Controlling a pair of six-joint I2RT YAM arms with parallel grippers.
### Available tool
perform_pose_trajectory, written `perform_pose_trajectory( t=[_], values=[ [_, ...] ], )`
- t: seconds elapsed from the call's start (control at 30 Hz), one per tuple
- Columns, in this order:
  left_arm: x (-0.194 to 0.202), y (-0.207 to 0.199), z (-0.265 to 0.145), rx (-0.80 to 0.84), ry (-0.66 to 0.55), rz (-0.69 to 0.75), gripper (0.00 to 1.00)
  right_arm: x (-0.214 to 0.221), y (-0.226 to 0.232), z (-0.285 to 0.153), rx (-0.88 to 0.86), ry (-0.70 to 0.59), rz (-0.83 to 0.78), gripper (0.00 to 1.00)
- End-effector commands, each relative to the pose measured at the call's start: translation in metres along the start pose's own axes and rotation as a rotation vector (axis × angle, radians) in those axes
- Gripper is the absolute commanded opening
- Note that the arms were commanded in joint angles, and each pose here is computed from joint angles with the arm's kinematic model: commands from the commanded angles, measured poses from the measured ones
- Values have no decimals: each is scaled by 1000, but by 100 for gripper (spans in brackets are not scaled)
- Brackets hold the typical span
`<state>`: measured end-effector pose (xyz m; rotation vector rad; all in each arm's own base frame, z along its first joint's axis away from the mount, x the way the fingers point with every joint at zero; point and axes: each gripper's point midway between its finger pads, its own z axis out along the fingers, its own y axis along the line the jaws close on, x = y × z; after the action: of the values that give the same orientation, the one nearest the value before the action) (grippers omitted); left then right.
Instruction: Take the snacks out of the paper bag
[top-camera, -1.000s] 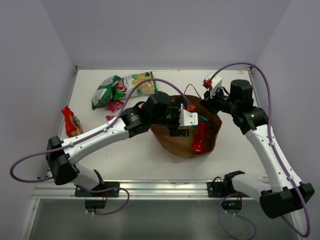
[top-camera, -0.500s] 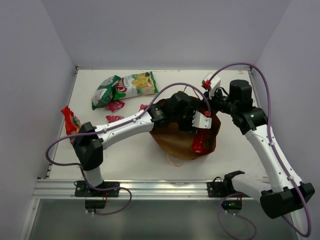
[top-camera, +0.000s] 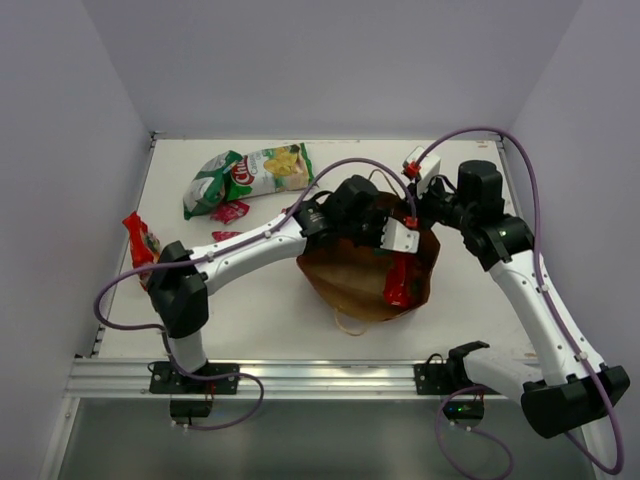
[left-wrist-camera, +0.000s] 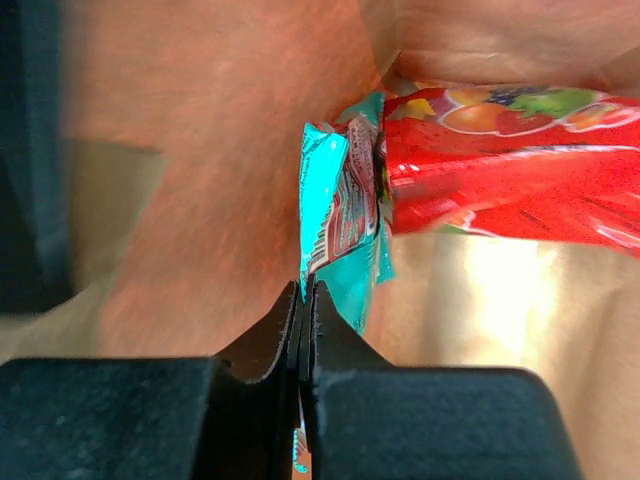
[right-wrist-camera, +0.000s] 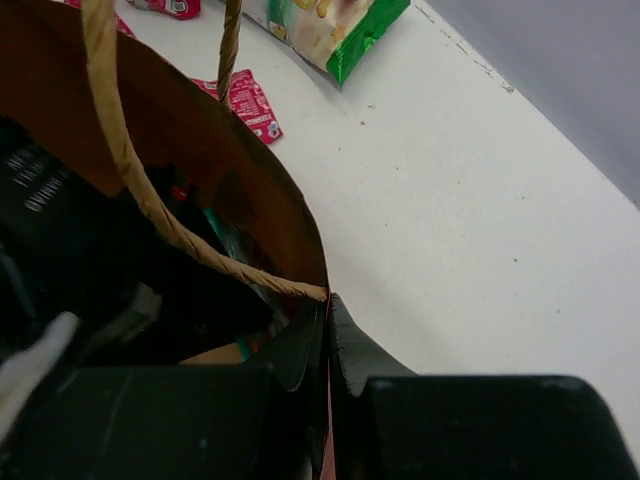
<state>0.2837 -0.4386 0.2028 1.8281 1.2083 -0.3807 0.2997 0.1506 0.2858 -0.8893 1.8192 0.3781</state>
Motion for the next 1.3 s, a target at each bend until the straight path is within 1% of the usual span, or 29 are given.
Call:
perform_pose_trajectory(
  t=[0.0, 0.07, 0.1, 0.17, 0.2, 0.33, 0.37, 0.4, 0.43, 0.47, 0.5, 0.53, 0.57, 0.6, 0.63, 0.67, 0.77, 0.83, 0.87, 0.9, 0.97, 1.0, 1.07, 1.1, 1.13, 1.17, 1.2, 1.23, 1.27],
  values=[
    [-66, 39, -69, -144, -161, 27, 0, -20, -11, -5, 64, -83, -55, 0],
    [-87, 53, -95, -210, -207, 21, 0, -16, -13, -4, 79, -70, -55, 0],
    [-102, 62, -118, -258, -244, 26, 0, -14, -15, -4, 90, -63, -53, 0],
    [-119, 72, -143, -313, -290, 14, 0, -13, -16, -3, 93, -59, -50, 0],
    [-132, 78, -165, -355, -321, 13, 0, -12, -16, -3, 92, -58, -41, 0],
    [-144, 95, -220, -511, -342, -40, 0, -13, -21, -4, 121, -55, -29, 0],
    [-137, 106, -236, -596, -307, -75, 0, -13, -23, -5, 131, -51, -26, 0],
    [-139, 112, -259, -672, -320, -117, 0, -12, -24, -5, 141, -47, -18, 0],
    [-131, 117, -270, -734, -296, -158, 0, -11, -25, -4, 149, -43, -7, 0],
    [-116, 126, -287, -836, -232, -215, 0, -10, -28, -4, 161, -37, 2, 0],
    [-112, 127, -309, -904, -233, -269, 0, -11, -29, -4, 168, -37, 14, 0],
    [-103, 127, -321, -958, -211, -304, 0, -11, -30, -4, 174, -37, 20, 0],
    [-90, 128, -351, -1070, -170, -358, 0, -10, -31, -3, 180, -29, 27, 0],
    [-81, 125, -363, -1115, -147, -404, 0, -9, -33, -2, 184, -25, 30, 0],
    [-62, 122, -383, -1215, -71, -458, 0, -8, -35, -3, 200, -20, 33, 0],
    [-56, 116, -402, -1262, -57, -482, 0, -8, -36, -2, 206, -17, 37, 0],
    [-20, 88, -415, -1294, 89, -557, 0, -6, -40, -3, 227, -7, 44, 0],
    [-9, 75, -406, -1253, 113, -587, 0, -7, -40, -4, 229, -10, 46, 0],
    [1, 63, -392, -1193, 147, -595, 0, -8, -40, -4, 227, -13, 52, 0],
    [6, 55, -382, -1165, 134, -646, 0, -9, -40, -5, 224, -14, 53, 0],
    [19, 41, -364, -1111, 159, -682, 0, -9, -39, -5, 221, -11, 58, 0],
    [37, 25, -346, -1072, 215, -715, 0, -8, -38, -5, 222, -10, 58, 0],
    [57, 9, -333, -1046, 269, -751, 0, -7, -37, -6, 221, -11, 58, 0],
    [75, -6, -318, -1019, 322, -780, 0, -5, -36, -6, 218, -9, 59, 0],
    [81, -14, -308, -976, 326, -794, 0, -6, -36, -8, 219, -15, 57, 0],
    [86, -21, -303, -971, 312, -850, 0, -6, -36, -8, 219, -15, 57, 0],
    [92, -27, -295, -949, 314, -867, 0, -7, -36, -9, 219, -16, 57, 0],
    [106, -41, -281, -910, 350, -877, 0, -8, -34, -9, 211, -19, 57, 0],
    [108, -48, -272, -876, 334, -905, 0, -8, -33, -9, 208, -21, 57, 0]
  ],
)
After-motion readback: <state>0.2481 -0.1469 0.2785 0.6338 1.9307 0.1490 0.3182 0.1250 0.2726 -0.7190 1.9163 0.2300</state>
